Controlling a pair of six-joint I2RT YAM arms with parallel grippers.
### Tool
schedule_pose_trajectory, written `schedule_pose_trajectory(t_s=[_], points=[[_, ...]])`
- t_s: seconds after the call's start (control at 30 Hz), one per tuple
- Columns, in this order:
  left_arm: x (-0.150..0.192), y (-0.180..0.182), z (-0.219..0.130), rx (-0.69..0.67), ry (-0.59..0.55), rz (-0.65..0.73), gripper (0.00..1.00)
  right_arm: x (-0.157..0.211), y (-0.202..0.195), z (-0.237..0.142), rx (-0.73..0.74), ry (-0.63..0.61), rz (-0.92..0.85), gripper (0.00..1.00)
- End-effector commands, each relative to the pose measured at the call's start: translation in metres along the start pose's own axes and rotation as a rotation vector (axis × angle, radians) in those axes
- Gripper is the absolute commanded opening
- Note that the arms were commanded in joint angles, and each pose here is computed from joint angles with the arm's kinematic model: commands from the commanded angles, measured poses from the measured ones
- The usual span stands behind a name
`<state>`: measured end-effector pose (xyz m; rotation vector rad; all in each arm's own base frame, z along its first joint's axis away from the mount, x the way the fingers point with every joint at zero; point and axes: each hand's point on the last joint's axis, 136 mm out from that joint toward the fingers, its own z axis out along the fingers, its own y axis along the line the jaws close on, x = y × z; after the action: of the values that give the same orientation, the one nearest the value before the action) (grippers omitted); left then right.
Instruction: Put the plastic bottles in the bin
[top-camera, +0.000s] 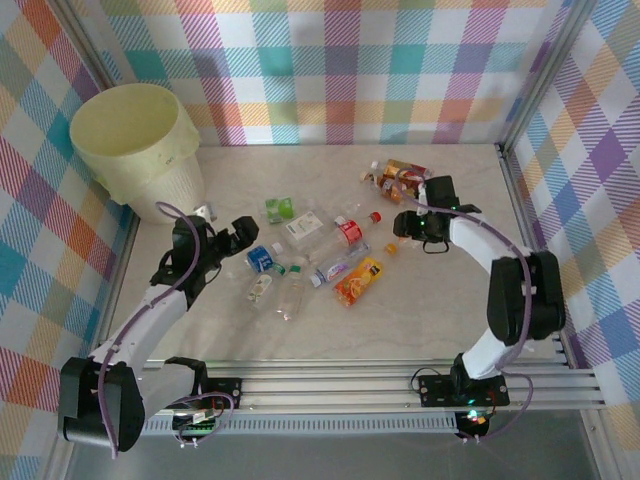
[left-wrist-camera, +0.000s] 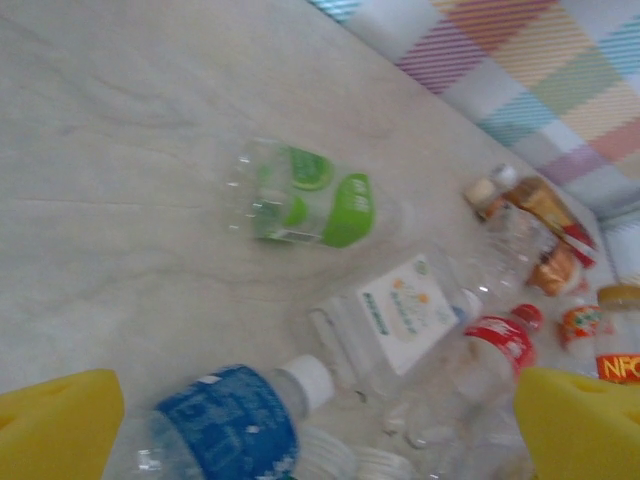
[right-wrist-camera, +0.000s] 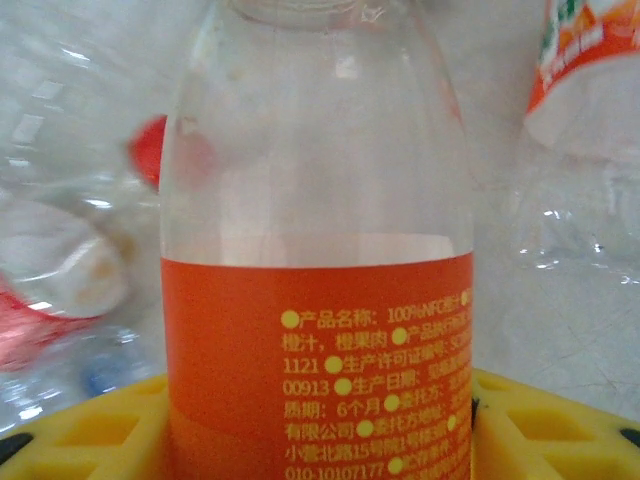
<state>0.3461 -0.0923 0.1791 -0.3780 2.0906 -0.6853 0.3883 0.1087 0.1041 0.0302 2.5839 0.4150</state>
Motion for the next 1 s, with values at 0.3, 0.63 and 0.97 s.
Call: schedule_pose_trajectory(t_s=[0.3,0.63,0.97], points=[[0.017,-0.163,0.024,0.56,0.152,-0.005,1.0,-0.001,0.132,-0.08,-0.538,-0.171,-0.192,0.48],[0.05,-0.263,0.031,0.801,0.259,0.104,1.0,0.009,0.188,-0.116,-0.815,-0.168,-0.256,0.48],[0.055,-0.28,0.048,0.822,0.291,0.06,0.84,0.019,0.204,-0.127,-0.912,-0.171,-0.312,0.48]])
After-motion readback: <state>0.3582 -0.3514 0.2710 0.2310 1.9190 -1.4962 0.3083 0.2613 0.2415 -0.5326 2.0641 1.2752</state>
